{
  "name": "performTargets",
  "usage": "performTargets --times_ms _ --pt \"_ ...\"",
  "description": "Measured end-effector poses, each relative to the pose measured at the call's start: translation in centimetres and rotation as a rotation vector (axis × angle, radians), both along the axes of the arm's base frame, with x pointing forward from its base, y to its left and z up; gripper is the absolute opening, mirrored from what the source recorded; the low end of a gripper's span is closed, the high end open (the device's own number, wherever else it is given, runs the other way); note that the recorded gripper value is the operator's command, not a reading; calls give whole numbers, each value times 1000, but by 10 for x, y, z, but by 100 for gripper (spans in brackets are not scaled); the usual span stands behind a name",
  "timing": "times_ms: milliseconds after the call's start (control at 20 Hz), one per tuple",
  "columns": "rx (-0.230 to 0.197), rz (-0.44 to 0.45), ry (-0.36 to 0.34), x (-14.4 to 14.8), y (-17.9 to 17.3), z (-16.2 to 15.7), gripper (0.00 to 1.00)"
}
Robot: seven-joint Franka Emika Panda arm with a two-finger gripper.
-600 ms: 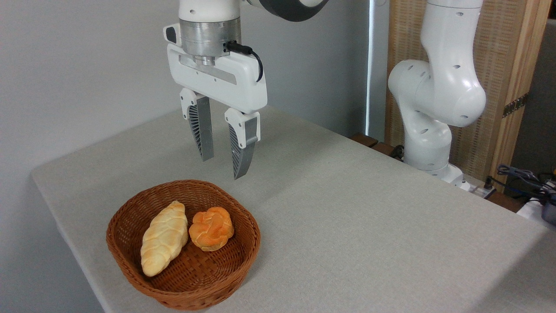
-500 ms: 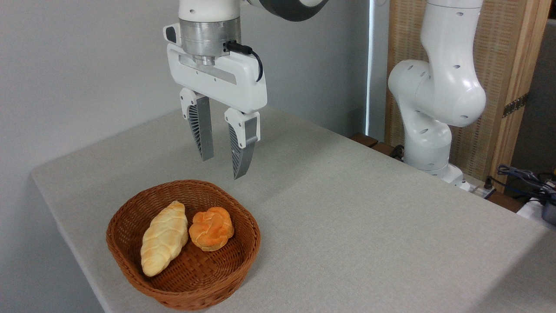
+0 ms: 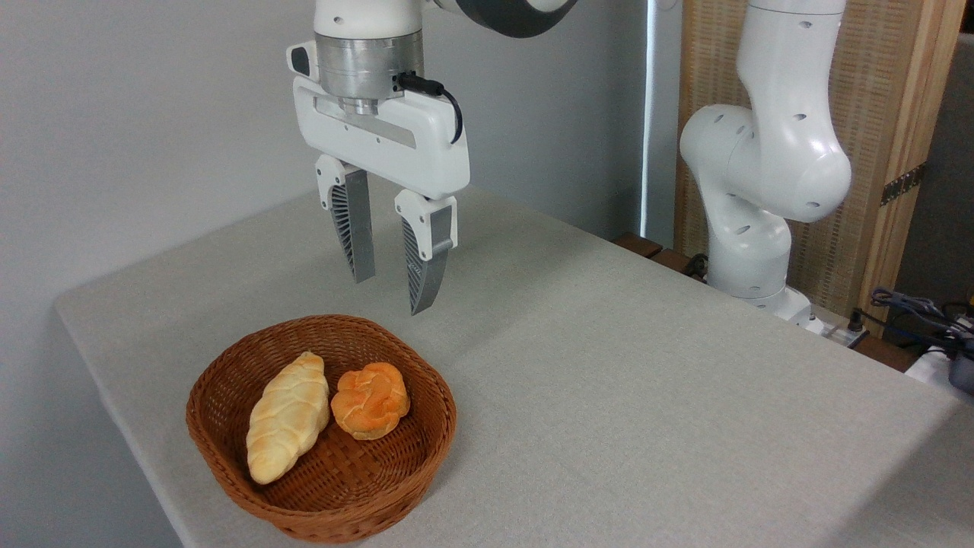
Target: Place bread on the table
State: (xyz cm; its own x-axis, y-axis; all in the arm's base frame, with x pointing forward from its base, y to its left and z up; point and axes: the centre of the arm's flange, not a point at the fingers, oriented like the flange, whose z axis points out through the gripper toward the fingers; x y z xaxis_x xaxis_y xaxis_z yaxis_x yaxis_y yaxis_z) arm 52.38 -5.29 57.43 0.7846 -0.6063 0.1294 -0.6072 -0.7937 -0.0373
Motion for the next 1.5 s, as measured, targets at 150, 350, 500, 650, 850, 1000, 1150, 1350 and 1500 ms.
performTargets --times_ms 150,350,500,650,850,1000,1150,1350,1500 --pt "0 0 0 0 0 0 100" --pt "0 0 0 0 0 0 100" --pt "0 0 0 0 0 0 100" --pt "0 0 0 0 0 0 100" --pt "1 -6 4 0 -3 -2 100" --pt "3 -11 16 1 -6 -9 100" --pt "3 -16 -5 5 -6 -25 100" --pt "2 -18 -38 8 -9 -66 100" --pt "4 -21 -55 12 -13 -91 100"
